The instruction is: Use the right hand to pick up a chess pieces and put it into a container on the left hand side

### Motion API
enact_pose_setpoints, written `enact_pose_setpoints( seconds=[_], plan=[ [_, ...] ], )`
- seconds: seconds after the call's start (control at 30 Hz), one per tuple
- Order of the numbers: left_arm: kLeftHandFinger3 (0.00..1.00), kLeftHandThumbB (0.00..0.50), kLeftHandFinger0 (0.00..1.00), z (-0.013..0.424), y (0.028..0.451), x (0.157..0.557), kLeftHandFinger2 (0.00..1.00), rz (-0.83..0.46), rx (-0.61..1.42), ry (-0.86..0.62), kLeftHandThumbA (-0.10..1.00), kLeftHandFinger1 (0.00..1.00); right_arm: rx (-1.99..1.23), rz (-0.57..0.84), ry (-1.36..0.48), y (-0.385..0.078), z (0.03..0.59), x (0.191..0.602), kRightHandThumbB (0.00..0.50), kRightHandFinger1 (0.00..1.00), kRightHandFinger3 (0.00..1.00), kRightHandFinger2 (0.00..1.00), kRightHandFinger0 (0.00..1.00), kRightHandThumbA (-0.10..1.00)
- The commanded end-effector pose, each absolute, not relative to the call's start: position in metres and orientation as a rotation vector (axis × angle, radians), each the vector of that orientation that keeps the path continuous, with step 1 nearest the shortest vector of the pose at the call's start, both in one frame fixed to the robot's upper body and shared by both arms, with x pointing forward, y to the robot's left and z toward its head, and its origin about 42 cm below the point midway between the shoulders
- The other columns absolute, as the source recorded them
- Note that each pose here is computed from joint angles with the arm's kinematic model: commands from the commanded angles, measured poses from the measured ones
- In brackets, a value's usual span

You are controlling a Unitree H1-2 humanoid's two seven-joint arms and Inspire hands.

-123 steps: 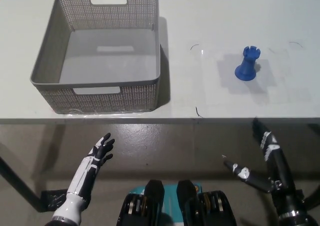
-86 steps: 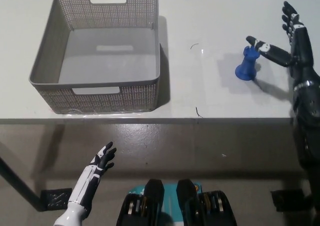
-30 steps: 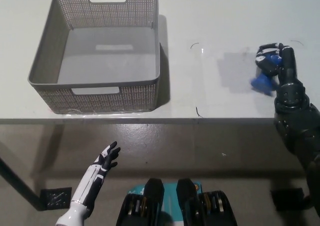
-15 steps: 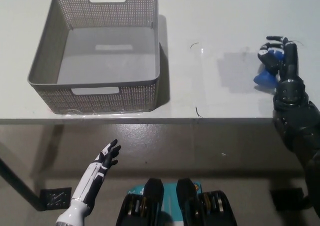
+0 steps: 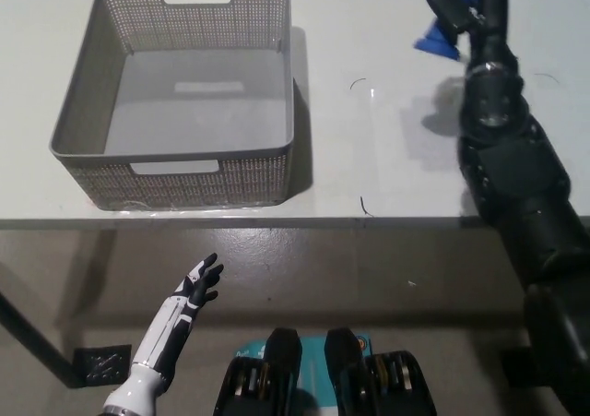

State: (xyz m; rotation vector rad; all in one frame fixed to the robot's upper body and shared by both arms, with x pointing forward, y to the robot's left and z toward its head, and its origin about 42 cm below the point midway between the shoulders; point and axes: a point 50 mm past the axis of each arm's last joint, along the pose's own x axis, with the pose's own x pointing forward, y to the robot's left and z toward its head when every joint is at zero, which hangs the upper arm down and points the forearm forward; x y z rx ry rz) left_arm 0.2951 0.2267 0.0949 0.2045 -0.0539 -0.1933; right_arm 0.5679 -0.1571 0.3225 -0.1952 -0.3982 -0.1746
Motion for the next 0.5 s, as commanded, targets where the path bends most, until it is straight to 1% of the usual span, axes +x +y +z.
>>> enact_pose_setpoints(
  seconds=[0.0,0.03,0.17,0.2,0.23,0.33,0.4,0.47],
  plan=[
    [1.00,0.139,1.00,0.104,0.228,0.298,1.00,-0.211,0.204,-0.097,1.00,1.00,-0.189,-0.100,-0.597,-0.116,0.398,0.567,0.130,0.31,0.81,0.73,0.00,-0.10],
    [1.00,0.131,1.00,0.105,0.228,0.299,1.00,-0.209,0.197,-0.097,1.00,1.00,-0.173,-0.080,-0.604,-0.103,0.405,0.565,0.127,0.33,0.82,0.74,0.00,-0.10],
    [1.00,0.128,1.00,0.106,0.227,0.299,1.00,-0.213,0.205,-0.097,1.00,1.00,-0.161,-0.025,-0.606,-0.074,0.416,0.562,0.127,0.33,0.82,0.76,0.00,-0.10],
    [1.00,0.131,1.00,0.105,0.227,0.298,1.00,-0.213,0.209,-0.096,1.00,1.00,-0.167,-0.014,-0.615,-0.063,0.419,0.560,0.134,0.35,0.83,0.77,0.00,-0.10],
    [1.00,0.136,1.00,0.105,0.227,0.299,1.00,-0.212,0.216,-0.097,1.00,1.00,-0.155,0.002,-0.609,-0.053,0.420,0.559,0.135,0.36,0.84,0.80,0.00,-0.10],
    [1.00,0.141,1.00,0.105,0.229,0.298,1.00,-0.214,0.233,-0.101,1.00,1.00,-0.147,0.052,-0.592,-0.025,0.422,0.554,0.135,0.38,0.87,0.84,0.00,-0.10],
    [1.00,0.143,1.00,0.106,0.229,0.298,1.00,-0.217,0.233,-0.100,1.00,1.00,-0.138,0.080,-0.579,-0.010,0.423,0.552,0.126,0.41,0.88,0.86,0.01,-0.10],
    [1.00,0.154,1.00,0.106,0.229,0.299,1.00,-0.221,0.236,-0.101,1.00,1.00,-0.149,0.113,-0.571,0.008,0.424,0.548,0.121,0.41,0.86,0.86,0.00,-0.10]
  ],
)
